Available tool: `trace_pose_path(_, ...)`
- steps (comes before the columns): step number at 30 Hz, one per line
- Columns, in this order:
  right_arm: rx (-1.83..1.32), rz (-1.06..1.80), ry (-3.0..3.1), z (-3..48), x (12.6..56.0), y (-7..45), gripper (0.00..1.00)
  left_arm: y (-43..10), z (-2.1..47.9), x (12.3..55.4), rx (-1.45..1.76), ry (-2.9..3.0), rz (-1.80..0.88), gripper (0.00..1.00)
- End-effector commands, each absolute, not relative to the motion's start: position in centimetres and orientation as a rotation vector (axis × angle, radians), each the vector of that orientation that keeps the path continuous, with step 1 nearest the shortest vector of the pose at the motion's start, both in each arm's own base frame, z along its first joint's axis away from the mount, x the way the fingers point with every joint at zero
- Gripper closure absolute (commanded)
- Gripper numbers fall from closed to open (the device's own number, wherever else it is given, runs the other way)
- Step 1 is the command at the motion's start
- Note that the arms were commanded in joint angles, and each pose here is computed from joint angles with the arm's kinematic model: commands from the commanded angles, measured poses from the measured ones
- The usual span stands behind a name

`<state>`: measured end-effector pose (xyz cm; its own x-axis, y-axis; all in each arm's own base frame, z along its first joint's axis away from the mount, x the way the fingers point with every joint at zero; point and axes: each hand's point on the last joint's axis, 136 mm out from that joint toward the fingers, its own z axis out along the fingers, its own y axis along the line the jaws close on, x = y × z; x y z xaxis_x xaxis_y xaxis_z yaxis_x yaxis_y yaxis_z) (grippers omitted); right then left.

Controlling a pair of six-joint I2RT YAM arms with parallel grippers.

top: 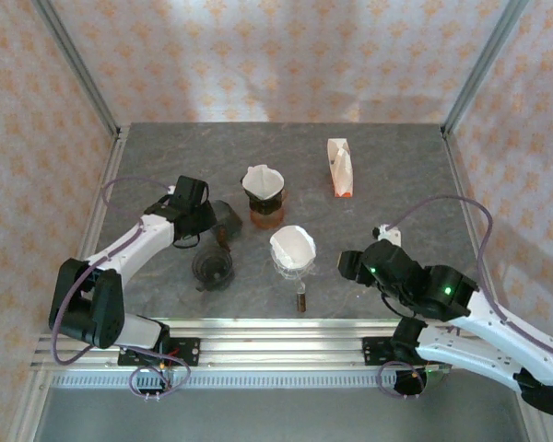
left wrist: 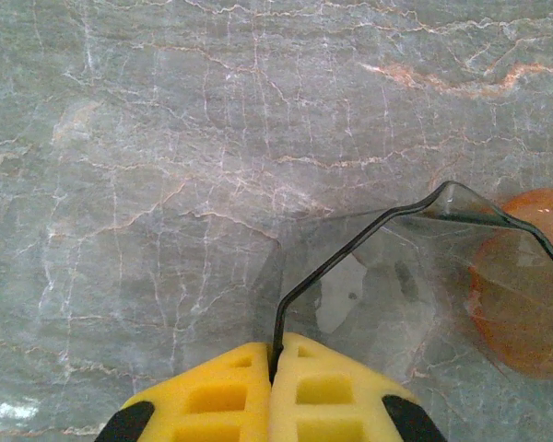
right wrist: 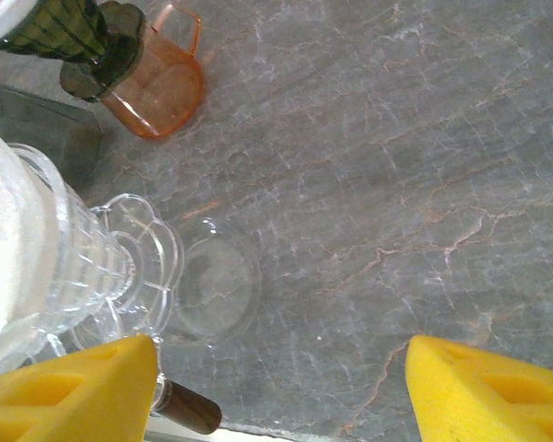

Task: Place the coffee filter in the dripper

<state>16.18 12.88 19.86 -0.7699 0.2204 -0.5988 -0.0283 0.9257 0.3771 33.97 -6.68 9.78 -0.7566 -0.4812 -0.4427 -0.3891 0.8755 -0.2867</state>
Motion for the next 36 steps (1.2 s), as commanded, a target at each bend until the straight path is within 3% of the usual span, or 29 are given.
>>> trace_pose_path(1,0.149,0.444,2.436,18.1,15.4,11.7,0.28,-6.5,12.7,34.3,-0.648,2.460,-0.279,1.00)
trace_pose_path(5,0.100,0.553,2.489,15.6,14.3,13.3,0.30,-6.6,13.9,33.8,-0.649,2.442,-0.310,1.00)
trace_pose_path(9,0.063,0.646,2.562,12.5,13.2,15.0,0.41,-6.4,16.2,33.0,-0.649,2.395,-0.345,1.00)
trace_pose_path(14,0.011,0.821,2.598,10.1,12.1,17.6,0.46,-5.9,19.4,31.3,-0.627,2.345,-0.364,1.00)
trace_pose_path(27,0.020,0.937,2.618,6.0,12.6,20.7,0.71,-6.2,22.5,28.3,-0.603,2.282,-0.467,1.00)
trace_pose_path(36,0.055,1.032,2.621,4.9,14.5,23.1,0.75,-5.9,24.8,26.9,-0.575,2.249,-0.478,1.00)
